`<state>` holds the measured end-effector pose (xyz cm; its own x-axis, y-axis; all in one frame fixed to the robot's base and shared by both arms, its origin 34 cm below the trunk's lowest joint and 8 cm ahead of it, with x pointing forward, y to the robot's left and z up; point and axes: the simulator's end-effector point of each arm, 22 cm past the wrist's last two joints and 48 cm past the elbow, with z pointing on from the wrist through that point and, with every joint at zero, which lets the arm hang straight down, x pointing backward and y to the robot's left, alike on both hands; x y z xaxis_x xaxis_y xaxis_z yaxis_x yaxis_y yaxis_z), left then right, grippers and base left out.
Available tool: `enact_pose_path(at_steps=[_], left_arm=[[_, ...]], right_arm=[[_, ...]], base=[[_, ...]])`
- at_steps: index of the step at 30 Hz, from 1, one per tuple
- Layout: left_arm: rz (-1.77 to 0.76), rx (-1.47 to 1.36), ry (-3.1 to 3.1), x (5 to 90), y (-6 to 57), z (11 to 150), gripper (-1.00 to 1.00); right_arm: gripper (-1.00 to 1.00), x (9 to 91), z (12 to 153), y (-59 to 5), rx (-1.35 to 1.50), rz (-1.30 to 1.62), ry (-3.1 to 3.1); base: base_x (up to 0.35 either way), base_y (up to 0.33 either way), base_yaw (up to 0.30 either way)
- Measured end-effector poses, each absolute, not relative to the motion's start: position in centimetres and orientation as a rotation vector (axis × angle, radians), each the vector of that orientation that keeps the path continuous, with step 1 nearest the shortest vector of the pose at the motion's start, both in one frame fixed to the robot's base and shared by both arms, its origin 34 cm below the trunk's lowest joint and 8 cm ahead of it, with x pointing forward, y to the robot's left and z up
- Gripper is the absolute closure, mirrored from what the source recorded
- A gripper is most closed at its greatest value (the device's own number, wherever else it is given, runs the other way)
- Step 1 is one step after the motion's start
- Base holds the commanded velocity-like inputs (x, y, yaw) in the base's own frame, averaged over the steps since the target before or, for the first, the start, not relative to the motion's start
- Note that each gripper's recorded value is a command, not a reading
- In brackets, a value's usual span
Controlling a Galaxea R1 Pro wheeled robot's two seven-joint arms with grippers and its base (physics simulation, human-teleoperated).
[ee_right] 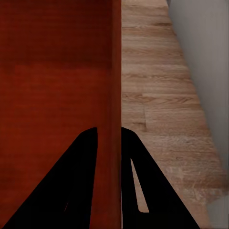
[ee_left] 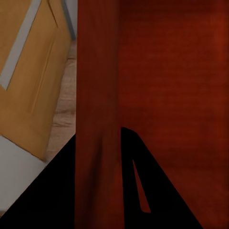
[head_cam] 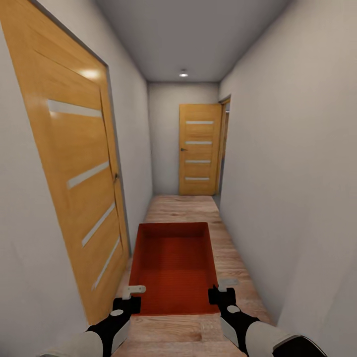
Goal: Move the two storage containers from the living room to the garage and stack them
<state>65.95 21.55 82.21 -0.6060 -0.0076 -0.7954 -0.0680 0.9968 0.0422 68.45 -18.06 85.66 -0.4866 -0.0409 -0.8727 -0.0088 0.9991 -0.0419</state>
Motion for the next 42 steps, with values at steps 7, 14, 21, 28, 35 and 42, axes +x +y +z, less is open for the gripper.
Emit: enact_pose_path(at_steps=[7,14,21,28,35,42], left_arm=[[0.084,-0.053,2.221,65.95,21.56,82.21,1.0],[0.084,-0.052,2.221,65.94,21.57,82.2,1.0],[0.085,-0.051,2.221,65.95,21.57,82.2,1.0],[0.084,-0.052,2.221,65.95,21.56,82.21,1.0],[0.084,-0.052,2.221,65.95,21.55,82.21,1.0],[0.085,-0.052,2.221,65.95,21.55,82.21,1.0]], right_arm=[[1.0,68.46,85.67,-18.05,-0.035,-0.039,2.079],[1.0,68.45,85.66,-18.04,-0.036,-0.039,2.079],[1.0,68.44,85.65,-18.04,-0.035,-0.039,2.079],[1.0,68.45,85.66,-18.05,-0.035,-0.039,2.079],[1.0,68.45,85.66,-18.05,-0.035,-0.038,2.079],[1.0,68.44,85.64,-18.06,-0.034,-0.038,2.079]], base=[[0.321,0.0,-0.001],[0.321,0.0,0.0],[0.321,0.0,0.0],[0.321,0.0,0.0],[0.321,0.0,0.0],[0.322,0.0,0.0]])
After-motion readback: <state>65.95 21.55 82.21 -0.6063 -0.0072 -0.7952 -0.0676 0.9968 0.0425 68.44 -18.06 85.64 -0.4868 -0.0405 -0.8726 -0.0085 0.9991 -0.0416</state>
